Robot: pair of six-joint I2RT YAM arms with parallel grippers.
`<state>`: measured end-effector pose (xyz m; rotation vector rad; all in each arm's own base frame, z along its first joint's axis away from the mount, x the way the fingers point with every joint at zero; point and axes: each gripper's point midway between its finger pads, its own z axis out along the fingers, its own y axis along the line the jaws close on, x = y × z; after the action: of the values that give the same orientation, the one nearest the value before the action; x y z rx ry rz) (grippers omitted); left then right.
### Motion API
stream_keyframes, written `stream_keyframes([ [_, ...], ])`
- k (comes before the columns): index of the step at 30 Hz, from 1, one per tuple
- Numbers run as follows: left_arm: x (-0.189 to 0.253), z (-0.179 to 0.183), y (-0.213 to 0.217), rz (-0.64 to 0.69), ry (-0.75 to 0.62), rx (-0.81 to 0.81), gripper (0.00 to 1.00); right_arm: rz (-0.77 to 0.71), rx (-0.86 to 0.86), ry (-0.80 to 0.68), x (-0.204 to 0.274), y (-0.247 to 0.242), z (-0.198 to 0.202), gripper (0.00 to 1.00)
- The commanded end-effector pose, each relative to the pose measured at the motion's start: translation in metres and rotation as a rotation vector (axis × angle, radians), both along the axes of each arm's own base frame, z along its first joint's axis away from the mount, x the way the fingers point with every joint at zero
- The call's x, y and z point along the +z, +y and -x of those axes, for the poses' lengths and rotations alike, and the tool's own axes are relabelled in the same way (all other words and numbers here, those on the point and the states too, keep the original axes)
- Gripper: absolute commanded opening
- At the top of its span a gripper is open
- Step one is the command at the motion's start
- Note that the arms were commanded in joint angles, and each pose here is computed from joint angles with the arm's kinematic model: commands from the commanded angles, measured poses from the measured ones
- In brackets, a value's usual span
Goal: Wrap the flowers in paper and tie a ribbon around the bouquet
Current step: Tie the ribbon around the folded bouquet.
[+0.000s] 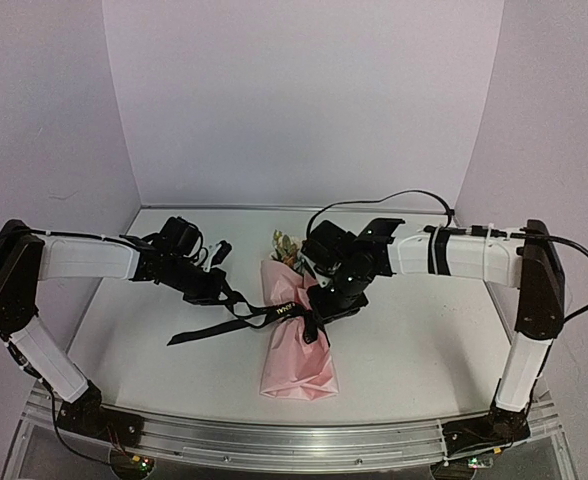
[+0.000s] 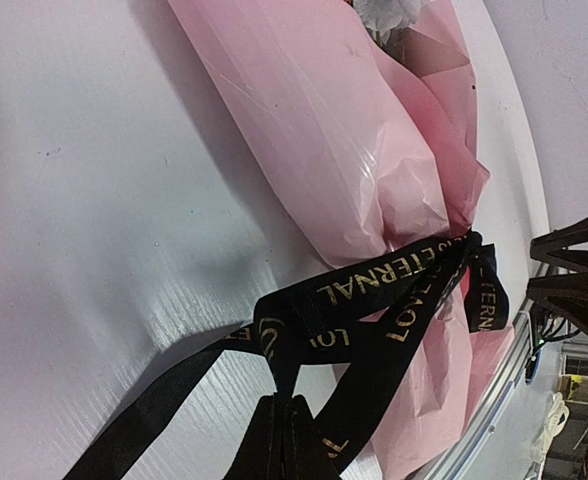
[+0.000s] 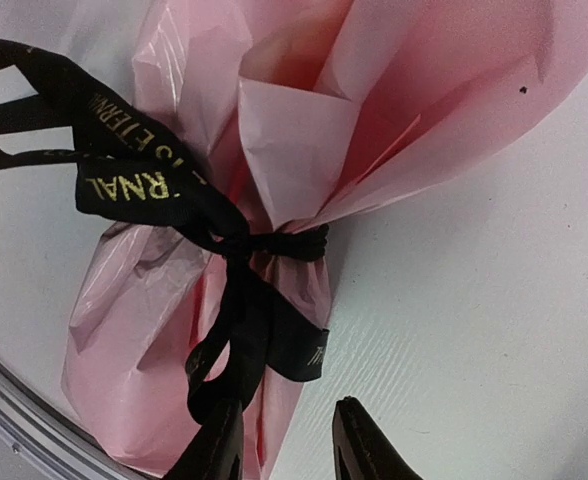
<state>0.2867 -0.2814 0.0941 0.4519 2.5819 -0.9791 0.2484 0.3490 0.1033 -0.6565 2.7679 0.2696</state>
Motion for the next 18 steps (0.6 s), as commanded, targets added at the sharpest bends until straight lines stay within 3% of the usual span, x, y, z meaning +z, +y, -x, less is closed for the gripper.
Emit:
stream_keyframes([
  [1, 0.019, -0.011, -0.011, 0.035, -0.048, -0.015, 0.00, -0.059, -0.055, 0.059, 0.005, 0.013, 0.000, 0.31],
  [18, 0.016, -0.010, -0.010, 0.030, -0.043, -0.016, 0.00, -0.061, -0.093, 0.114, -0.013, 0.020, -0.004, 0.25],
])
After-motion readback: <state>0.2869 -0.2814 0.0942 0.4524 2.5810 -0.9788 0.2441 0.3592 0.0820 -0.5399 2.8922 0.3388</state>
